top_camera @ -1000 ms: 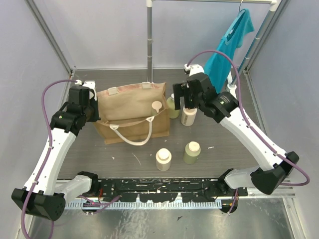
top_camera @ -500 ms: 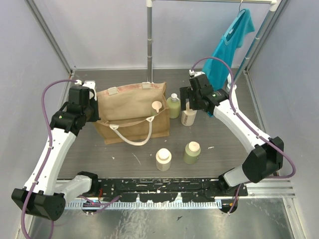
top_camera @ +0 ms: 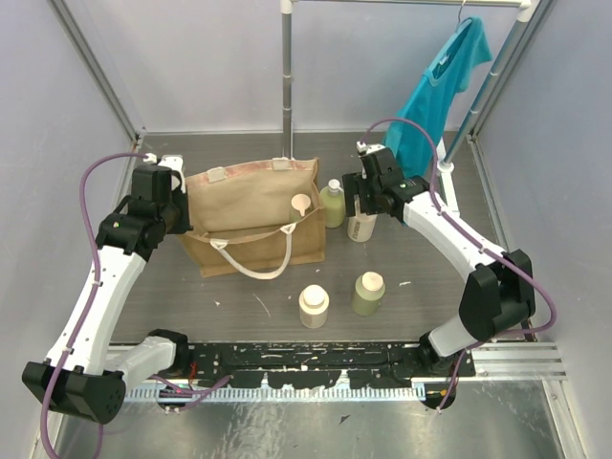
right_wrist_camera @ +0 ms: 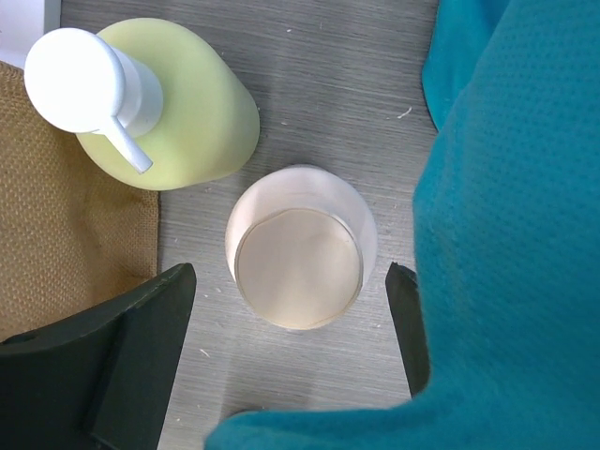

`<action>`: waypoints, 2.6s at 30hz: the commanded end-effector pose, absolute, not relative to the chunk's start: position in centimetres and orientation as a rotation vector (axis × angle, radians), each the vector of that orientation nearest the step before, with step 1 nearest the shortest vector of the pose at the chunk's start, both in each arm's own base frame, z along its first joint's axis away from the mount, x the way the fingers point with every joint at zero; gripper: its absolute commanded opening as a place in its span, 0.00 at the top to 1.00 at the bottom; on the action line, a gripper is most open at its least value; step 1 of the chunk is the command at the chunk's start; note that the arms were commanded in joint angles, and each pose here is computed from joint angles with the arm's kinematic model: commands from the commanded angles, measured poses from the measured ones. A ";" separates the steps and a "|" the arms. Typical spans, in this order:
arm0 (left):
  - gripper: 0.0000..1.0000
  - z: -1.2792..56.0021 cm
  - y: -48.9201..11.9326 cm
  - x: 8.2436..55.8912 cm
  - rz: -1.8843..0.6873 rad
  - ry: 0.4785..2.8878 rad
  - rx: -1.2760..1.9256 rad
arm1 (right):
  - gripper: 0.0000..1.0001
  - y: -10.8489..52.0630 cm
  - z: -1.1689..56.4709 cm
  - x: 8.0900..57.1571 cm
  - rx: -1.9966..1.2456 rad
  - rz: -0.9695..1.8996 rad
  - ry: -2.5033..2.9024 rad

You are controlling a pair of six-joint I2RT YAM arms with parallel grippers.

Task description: Place the personal care products into the canvas bag

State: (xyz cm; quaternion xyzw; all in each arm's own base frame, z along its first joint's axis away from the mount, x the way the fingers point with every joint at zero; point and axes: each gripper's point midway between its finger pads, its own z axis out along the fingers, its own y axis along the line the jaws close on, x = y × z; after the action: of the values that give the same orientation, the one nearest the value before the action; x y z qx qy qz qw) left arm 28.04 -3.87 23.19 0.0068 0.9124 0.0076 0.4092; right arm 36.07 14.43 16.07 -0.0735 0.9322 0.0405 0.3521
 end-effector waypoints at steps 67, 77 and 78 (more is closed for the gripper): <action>0.94 24.1 -3.6 28.7 0.035 2.263 -0.009 | 0.99 20.1 41.2 33.6 -0.405 0.587 1.880; 0.98 24.0 -3.6 28.6 0.026 2.263 -0.029 | 0.99 26.5 49.0 36.1 -0.509 0.875 1.646; 0.99 24.1 -3.6 28.6 0.027 2.261 -0.029 | 0.99 27.2 48.3 36.4 -0.521 0.881 1.660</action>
State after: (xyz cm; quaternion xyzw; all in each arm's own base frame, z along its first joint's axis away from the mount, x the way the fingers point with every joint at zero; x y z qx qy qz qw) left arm 28.11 -3.69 23.10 -0.0042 0.9127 0.0113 0.4084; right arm 35.59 23.13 46.12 -0.1922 0.7527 0.3025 0.5523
